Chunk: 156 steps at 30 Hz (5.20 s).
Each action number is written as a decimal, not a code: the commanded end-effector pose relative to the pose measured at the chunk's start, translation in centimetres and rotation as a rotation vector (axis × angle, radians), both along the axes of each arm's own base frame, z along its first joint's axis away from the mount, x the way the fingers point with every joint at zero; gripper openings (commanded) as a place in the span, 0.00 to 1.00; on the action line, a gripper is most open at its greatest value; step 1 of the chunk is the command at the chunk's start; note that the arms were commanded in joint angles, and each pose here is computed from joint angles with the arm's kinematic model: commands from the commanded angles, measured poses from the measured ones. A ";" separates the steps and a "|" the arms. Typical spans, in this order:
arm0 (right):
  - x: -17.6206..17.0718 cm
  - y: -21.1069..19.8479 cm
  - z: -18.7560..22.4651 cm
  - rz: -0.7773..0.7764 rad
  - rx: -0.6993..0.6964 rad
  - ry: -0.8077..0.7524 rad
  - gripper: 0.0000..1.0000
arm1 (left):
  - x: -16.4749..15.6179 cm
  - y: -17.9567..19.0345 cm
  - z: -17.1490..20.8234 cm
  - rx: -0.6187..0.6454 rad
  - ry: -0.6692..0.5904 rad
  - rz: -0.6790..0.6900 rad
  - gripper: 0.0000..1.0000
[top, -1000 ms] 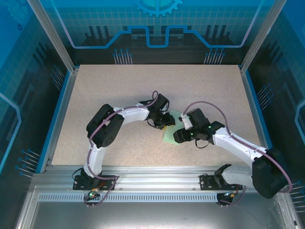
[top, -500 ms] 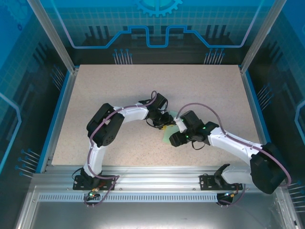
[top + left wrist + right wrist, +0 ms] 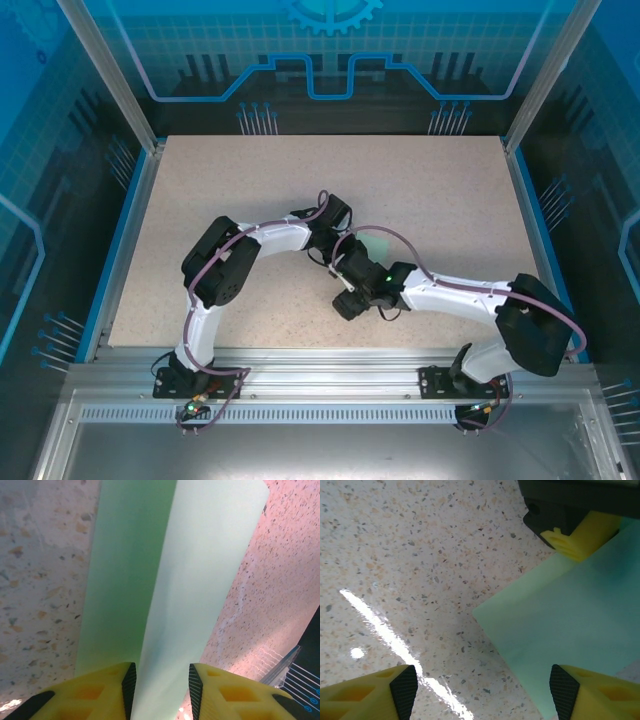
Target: Fold a paper plane with a square sheet of paper (pick it up from the middle)
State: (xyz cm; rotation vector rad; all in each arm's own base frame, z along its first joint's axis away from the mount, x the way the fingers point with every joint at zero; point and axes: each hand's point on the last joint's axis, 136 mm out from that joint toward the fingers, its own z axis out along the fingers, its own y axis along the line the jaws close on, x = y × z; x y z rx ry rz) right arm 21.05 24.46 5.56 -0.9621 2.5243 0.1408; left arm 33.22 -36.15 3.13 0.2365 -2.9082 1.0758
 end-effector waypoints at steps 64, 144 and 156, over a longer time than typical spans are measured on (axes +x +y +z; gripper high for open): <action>1.7 -1.5 0.1 -0.169 0.324 0.191 0.07 | 0.7 1.3 3.2 0.017 -0.075 0.059 0.48; 7.2 -8.5 -4.6 -0.457 0.321 0.415 0.15 | -3.2 -1.9 2.6 0.022 -0.115 -0.042 0.30; 7.3 -8.6 -4.7 -0.457 0.312 0.418 0.16 | -2.7 -2.6 2.5 -0.018 -0.106 -0.007 0.29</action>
